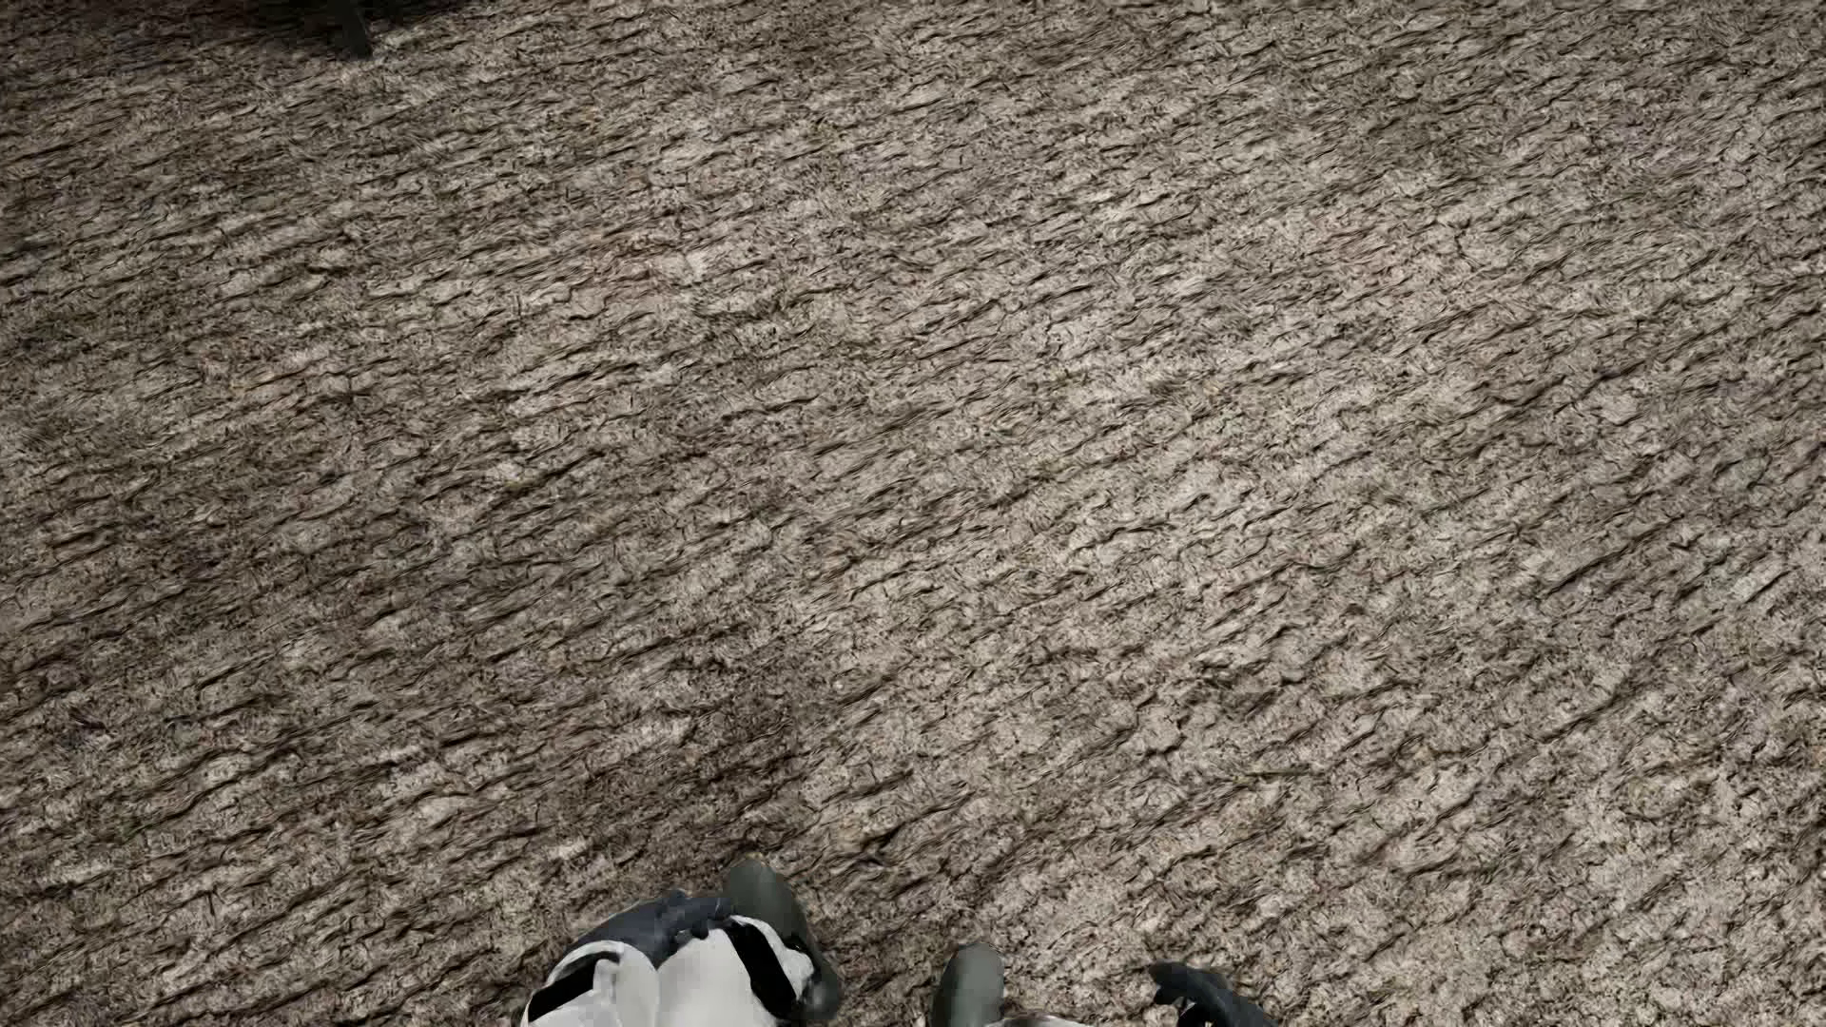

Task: Walk towards the desk

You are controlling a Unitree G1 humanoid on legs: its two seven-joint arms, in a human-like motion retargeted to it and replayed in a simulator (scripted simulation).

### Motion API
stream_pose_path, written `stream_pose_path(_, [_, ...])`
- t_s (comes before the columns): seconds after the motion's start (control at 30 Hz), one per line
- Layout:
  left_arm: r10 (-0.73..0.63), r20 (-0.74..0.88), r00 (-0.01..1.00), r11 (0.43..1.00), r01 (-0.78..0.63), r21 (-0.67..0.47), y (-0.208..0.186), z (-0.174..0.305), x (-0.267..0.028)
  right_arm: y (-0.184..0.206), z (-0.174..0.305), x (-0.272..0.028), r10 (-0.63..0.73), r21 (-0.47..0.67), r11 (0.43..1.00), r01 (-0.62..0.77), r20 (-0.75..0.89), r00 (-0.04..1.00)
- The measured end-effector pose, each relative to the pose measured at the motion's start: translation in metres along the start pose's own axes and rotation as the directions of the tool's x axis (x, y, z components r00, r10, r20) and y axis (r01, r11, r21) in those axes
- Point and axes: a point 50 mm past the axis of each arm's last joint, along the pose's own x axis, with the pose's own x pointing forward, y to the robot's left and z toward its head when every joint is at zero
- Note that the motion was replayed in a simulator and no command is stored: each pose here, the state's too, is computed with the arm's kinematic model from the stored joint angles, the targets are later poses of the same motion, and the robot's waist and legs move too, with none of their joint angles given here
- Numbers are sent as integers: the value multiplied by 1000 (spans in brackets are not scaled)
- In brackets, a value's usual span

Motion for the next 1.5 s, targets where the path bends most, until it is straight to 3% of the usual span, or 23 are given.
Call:
stream_pose_path(0.27, [-64,-103,993,997,58,-56,-26,-31,-8,15,-23,-7,44,66,997,-37,-119,992])
stream_pose_path(0.43, [-160,-153,975,987,152,-59,-48,-45,-14,18,-57,-12,85,21,996,-83,-242,966])
stream_pose_path(0.6, [-136,-202,970,977,165,134,-23,-52,-2,21,-59,-19,56,204,979,-4,-250,967])
stream_pose_path(0.67, [-81,-198,977,981,113,156,-4,-50,3,18,-59,-18,37,184,983,14,-276,960])
stream_pose_path(0.77, [30,-115,993,997,-20,81,23,-41,5,5,-67,-15,42,82,996,-19,-292,955])
stream_pose_path(0.83, [111,-95,989,994,-113,-13,32,-47,0,-5,-61,-10,25,107,994,4,-270,962])
stream_pose_path(0.97, [130,-295,947,946,-207,-248,10,-103,-21,-14,-11,2,-26,18,999,27,-52,998])
stream_pose_path(1.03, [12,-433,901,932,-166,-321,-23,-128,-33,-9,13,1,-11,-5,1000,12,79,997])
stream_pose_path(1.1, [-177,-448,876,962,57,-269,-62,-137,-45,-4,25,-5,-11,21,1000,7,162,987])
stream_pose_path(1.17, [-340,-399,852,938,279,-204,-98,-129,-55,-10,18,-7,-42,93,995,30,131,990])
stream_pose_path(1.2, [-395,-382,836,916,325,-235,-112,-120,-58,-14,10,-8,-72,142,988,58,92,993])
stream_pose_path(1.3, [-430,-307,849,877,313,-364,-131,-91,-62,-32,-10,-11,-157,276,949,151,1,988])
stream_pose_path(1.4, [-364,-258,895,879,238,-413,-128,-81,-65,-58,-5,-9,-221,267,942,204,33,975])
stream_pose_path(1.5, [-263,-304,916,917,139,-374,-119,-101,-76,-78,42,0,-264,236,947,219,178,948])
